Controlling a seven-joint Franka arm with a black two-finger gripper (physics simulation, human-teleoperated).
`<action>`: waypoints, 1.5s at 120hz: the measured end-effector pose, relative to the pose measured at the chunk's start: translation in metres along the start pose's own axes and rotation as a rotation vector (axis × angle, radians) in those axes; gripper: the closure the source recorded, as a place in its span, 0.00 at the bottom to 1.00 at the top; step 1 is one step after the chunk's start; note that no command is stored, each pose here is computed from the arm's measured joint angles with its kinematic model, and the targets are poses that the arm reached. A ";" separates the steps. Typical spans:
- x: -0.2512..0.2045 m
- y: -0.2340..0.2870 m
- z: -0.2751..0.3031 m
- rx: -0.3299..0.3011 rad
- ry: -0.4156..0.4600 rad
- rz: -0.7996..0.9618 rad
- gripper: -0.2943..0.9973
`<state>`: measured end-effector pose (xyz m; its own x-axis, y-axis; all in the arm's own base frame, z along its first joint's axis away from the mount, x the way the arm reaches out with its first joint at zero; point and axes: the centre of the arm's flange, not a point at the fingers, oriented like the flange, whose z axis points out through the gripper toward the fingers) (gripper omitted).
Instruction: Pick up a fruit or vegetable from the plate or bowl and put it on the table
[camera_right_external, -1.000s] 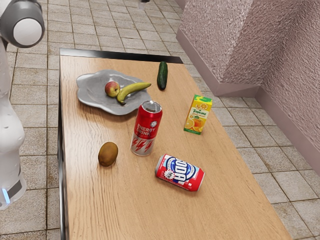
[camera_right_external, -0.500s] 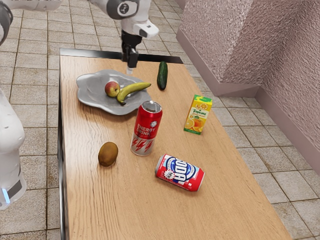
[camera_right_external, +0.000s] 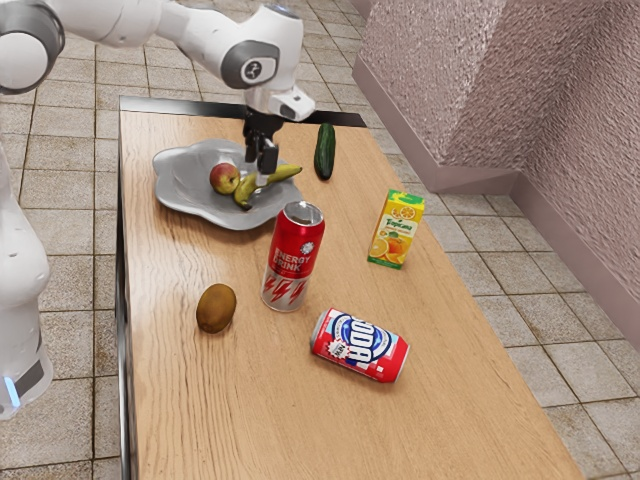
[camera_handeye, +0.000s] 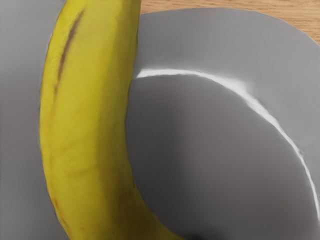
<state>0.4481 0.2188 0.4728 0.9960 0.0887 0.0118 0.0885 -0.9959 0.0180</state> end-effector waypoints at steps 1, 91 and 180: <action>0.000 -0.001 0.000 0.000 0.001 -0.002 0.25; 0.018 -0.021 0.039 -0.015 -0.001 -0.049 0.28; 0.029 -0.025 -0.025 0.022 0.075 -0.071 0.60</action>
<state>0.4740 0.2465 0.4979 0.9834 0.1592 0.0866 0.1599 -0.9871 -0.0007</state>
